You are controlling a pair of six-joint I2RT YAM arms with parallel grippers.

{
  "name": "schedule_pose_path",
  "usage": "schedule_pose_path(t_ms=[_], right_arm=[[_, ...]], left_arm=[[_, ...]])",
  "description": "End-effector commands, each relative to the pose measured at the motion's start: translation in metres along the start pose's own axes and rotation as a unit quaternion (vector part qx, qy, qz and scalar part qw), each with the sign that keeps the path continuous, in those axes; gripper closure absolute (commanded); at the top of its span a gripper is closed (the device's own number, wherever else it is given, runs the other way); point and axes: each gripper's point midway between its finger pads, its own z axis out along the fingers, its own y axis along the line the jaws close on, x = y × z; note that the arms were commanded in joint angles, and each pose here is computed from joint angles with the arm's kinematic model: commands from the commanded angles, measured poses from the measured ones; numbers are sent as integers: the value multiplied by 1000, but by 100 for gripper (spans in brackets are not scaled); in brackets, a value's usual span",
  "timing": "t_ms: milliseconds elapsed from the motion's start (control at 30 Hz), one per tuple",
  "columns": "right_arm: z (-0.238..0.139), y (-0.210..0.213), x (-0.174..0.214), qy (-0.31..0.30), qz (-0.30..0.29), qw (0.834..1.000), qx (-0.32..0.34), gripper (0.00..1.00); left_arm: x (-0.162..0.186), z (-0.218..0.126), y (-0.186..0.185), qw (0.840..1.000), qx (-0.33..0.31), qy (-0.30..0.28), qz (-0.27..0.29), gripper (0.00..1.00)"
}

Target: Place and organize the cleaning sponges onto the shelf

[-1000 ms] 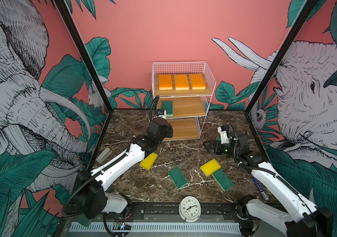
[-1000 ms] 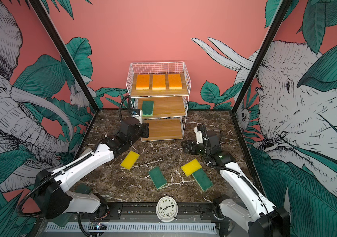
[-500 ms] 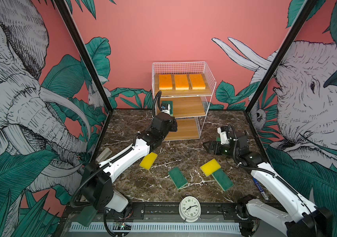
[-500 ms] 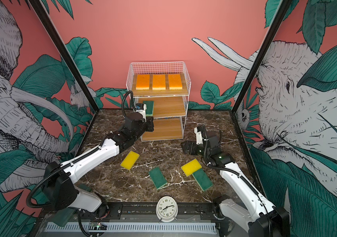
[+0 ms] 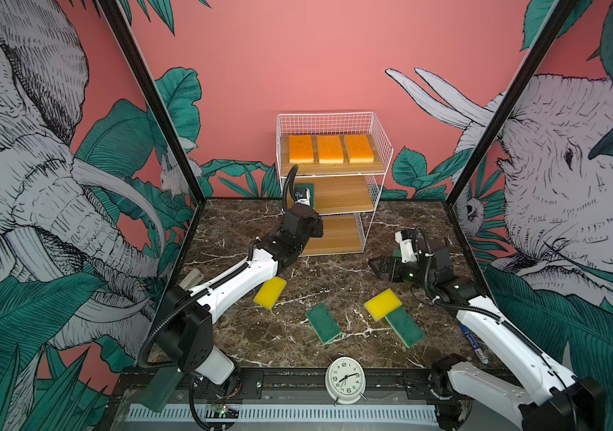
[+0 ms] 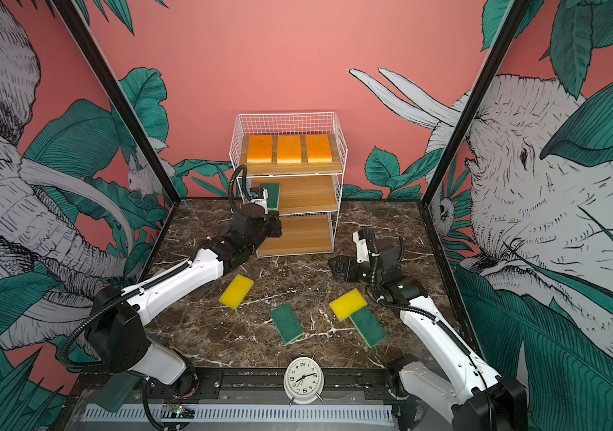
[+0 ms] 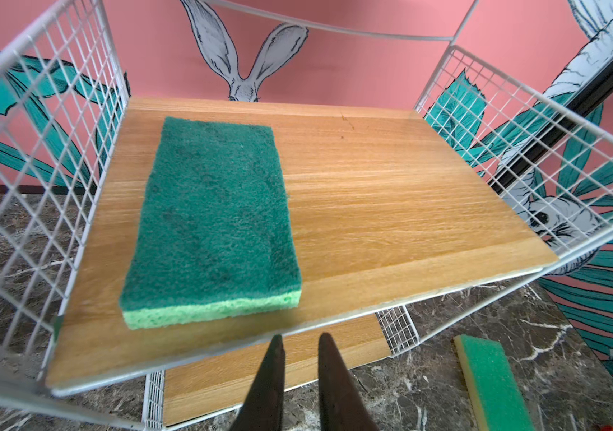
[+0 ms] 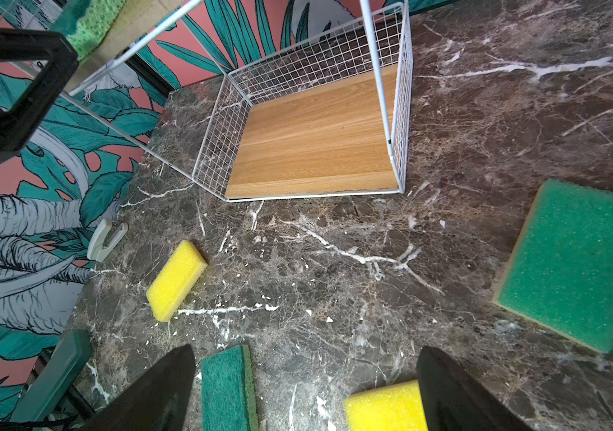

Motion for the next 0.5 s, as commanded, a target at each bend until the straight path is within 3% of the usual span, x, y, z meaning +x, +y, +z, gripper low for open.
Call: schedule_pose_path(t_ms=[0, 467], right_arm=[[-2, 6, -4, -14, -11, 1000, -12, 5], [-4, 6, -2, -14, -13, 1000, -14, 5]], left_arm=[[-24, -1, -1, 999, -5, -31, -5, 81], [-34, 2, -1, 998, -10, -60, -6, 81]])
